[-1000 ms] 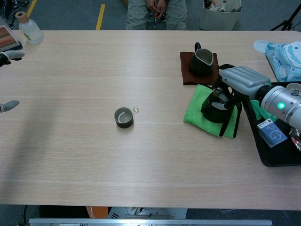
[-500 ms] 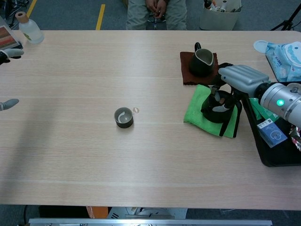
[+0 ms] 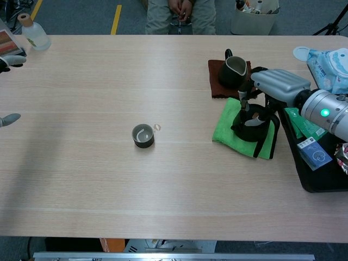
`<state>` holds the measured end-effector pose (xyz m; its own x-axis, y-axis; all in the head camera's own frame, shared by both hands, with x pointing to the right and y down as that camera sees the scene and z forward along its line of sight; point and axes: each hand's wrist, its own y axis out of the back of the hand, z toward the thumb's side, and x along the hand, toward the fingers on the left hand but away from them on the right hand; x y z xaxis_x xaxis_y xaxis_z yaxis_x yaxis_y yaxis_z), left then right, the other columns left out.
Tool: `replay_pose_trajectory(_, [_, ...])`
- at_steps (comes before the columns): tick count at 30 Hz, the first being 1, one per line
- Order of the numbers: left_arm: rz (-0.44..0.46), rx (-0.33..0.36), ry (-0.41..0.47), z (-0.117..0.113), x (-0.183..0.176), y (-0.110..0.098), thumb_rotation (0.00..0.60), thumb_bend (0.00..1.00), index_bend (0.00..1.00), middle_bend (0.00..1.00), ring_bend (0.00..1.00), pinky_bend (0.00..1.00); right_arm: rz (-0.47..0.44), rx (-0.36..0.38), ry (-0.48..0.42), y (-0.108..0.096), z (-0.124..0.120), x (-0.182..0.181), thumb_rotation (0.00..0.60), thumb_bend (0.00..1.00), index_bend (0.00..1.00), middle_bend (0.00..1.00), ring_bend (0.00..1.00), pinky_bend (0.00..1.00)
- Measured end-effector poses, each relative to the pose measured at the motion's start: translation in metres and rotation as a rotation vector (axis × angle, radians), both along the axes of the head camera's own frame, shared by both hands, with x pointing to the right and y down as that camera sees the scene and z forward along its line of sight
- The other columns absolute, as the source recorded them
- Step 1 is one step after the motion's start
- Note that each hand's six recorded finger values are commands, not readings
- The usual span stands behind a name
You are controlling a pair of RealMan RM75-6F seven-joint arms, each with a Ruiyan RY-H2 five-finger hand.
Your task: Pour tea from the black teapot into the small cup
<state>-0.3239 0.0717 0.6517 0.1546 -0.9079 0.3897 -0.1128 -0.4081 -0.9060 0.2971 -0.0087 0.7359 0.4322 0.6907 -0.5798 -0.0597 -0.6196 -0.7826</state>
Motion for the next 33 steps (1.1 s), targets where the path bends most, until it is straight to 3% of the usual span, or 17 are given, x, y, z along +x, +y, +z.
replay_pose_trajectory(7, [-0.001,0.001,0.001,0.000,0.000,0.000,0.600,0.25,0.02,0.11,0.14,0.08,-0.025,0.021,0.022,-0.001,-0.004,-0.001,0.567,0.00,0.47,0.37,0.23,0.00])
replay_pose_trajectory(14, [0.001,0.010,0.003,-0.002,0.000,-0.002,0.600,0.25,0.02,0.11,0.14,0.08,-0.046,0.049,0.039,-0.002,-0.011,0.000,0.566,0.00,0.25,0.23,0.13,0.00])
replay_pose_trajectory(19, [0.002,0.018,0.009,-0.004,0.001,-0.003,0.600,0.25,0.02,0.11,0.14,0.08,-0.053,0.076,0.054,-0.004,-0.018,0.001,0.600,0.07,0.13,0.17,0.08,0.00])
replay_pose_trajectory(33, [0.011,0.067,0.017,-0.013,-0.004,-0.004,0.600,0.25,0.02,0.11,0.14,0.08,0.094,0.282,0.075,-0.015,-0.069,0.048,0.600,0.12,0.12,0.19,0.07,0.00])
